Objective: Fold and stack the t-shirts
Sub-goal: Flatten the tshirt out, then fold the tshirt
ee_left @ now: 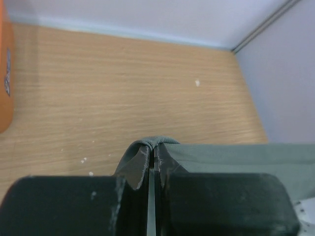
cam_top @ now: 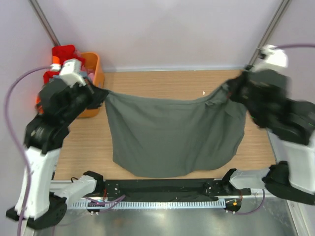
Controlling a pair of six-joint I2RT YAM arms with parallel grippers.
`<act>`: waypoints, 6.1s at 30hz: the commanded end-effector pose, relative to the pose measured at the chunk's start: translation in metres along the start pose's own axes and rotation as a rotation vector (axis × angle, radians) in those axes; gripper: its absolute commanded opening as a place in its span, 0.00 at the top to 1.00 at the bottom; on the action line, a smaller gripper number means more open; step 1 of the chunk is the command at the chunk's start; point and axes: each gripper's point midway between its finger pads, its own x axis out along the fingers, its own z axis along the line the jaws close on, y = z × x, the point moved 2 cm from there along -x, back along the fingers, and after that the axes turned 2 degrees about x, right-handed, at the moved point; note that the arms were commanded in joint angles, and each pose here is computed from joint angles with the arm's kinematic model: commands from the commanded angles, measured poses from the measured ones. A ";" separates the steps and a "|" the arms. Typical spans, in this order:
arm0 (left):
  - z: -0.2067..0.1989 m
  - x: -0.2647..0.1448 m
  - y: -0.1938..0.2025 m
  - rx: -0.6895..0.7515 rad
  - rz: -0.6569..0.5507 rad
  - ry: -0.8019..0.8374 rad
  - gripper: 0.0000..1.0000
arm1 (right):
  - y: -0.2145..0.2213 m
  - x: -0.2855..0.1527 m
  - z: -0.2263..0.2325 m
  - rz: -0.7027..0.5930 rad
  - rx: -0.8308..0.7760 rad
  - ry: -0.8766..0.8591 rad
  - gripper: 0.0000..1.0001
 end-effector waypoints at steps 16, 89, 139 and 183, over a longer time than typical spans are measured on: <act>0.139 0.264 0.134 -0.149 0.415 -0.397 0.00 | 0.128 0.360 -0.029 0.359 -0.092 0.132 0.00; 0.108 0.081 0.275 -0.246 0.542 -0.306 0.16 | 0.283 0.141 -0.116 0.655 0.242 0.304 0.01; 0.114 0.085 0.297 -0.233 0.580 -0.302 0.17 | 0.400 0.174 -0.173 0.743 0.085 0.327 0.80; 0.117 0.047 0.341 -0.261 0.686 -0.508 0.17 | 0.339 0.078 -0.146 0.684 0.334 0.357 0.05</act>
